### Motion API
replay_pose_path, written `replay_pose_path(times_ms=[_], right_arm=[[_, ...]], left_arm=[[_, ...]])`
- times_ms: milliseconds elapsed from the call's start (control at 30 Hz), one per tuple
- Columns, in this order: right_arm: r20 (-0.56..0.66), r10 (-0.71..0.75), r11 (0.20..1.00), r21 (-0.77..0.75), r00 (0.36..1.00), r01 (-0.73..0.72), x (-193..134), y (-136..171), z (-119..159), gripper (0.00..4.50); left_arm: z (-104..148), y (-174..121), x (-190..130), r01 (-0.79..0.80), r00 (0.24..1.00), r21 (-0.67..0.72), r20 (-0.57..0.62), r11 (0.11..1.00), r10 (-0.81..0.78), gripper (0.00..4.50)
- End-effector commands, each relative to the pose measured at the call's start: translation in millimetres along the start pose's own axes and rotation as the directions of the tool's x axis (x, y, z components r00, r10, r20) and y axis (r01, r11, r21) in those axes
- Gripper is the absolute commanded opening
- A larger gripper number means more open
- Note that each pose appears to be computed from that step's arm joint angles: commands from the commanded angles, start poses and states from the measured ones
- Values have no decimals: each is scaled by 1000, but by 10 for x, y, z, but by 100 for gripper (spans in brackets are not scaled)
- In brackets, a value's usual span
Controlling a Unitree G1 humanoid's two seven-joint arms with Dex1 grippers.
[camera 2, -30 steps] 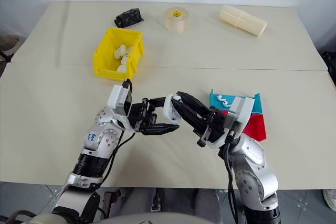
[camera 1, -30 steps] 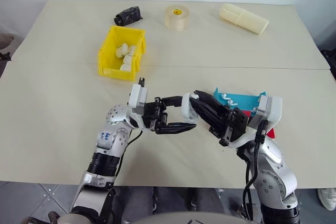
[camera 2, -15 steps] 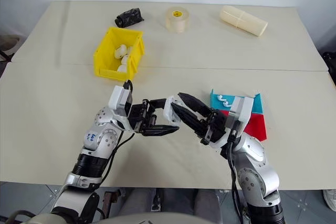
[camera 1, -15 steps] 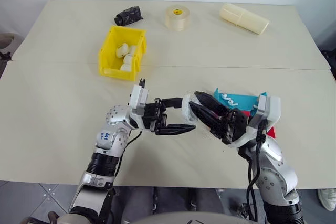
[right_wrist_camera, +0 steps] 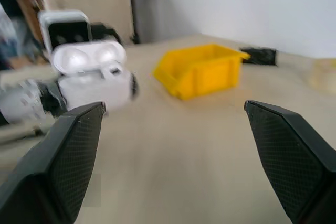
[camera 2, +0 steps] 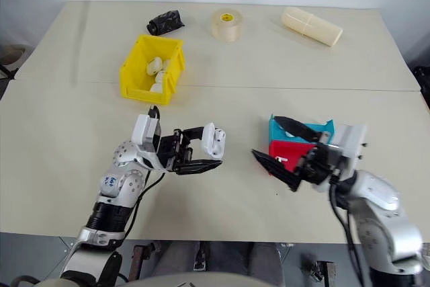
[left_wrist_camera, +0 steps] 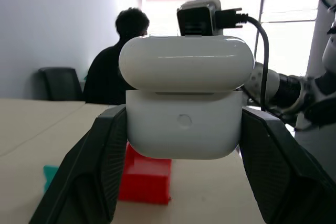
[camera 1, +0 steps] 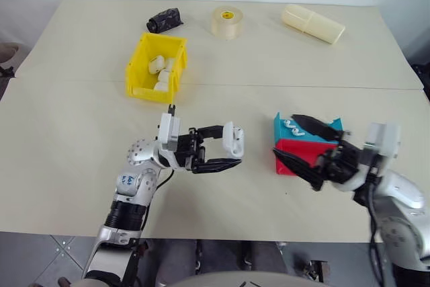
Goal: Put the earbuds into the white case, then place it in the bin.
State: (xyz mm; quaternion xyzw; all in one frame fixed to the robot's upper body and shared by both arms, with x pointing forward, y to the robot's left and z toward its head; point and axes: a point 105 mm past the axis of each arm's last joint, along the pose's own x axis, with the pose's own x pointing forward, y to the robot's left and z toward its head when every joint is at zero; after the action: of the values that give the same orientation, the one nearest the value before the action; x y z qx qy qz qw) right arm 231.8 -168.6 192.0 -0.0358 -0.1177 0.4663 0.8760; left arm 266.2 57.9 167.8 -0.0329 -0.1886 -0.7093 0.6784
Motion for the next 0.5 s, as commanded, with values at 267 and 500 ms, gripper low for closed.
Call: replay_pose_path(times_ms=[267, 500], right_arm=[[-326, -45, 986, -165, 944, -10, -904, -416, -138, 445], [-490, -40, 989, -143, 871, -35, -650, -673, -148, 445]], left_arm=[[-24, -17, -7, -71, 997, 122, -20, 990, 74, 278], [-45, -26, 85, -93, 996, 135, 4, 986, 93, 278]])
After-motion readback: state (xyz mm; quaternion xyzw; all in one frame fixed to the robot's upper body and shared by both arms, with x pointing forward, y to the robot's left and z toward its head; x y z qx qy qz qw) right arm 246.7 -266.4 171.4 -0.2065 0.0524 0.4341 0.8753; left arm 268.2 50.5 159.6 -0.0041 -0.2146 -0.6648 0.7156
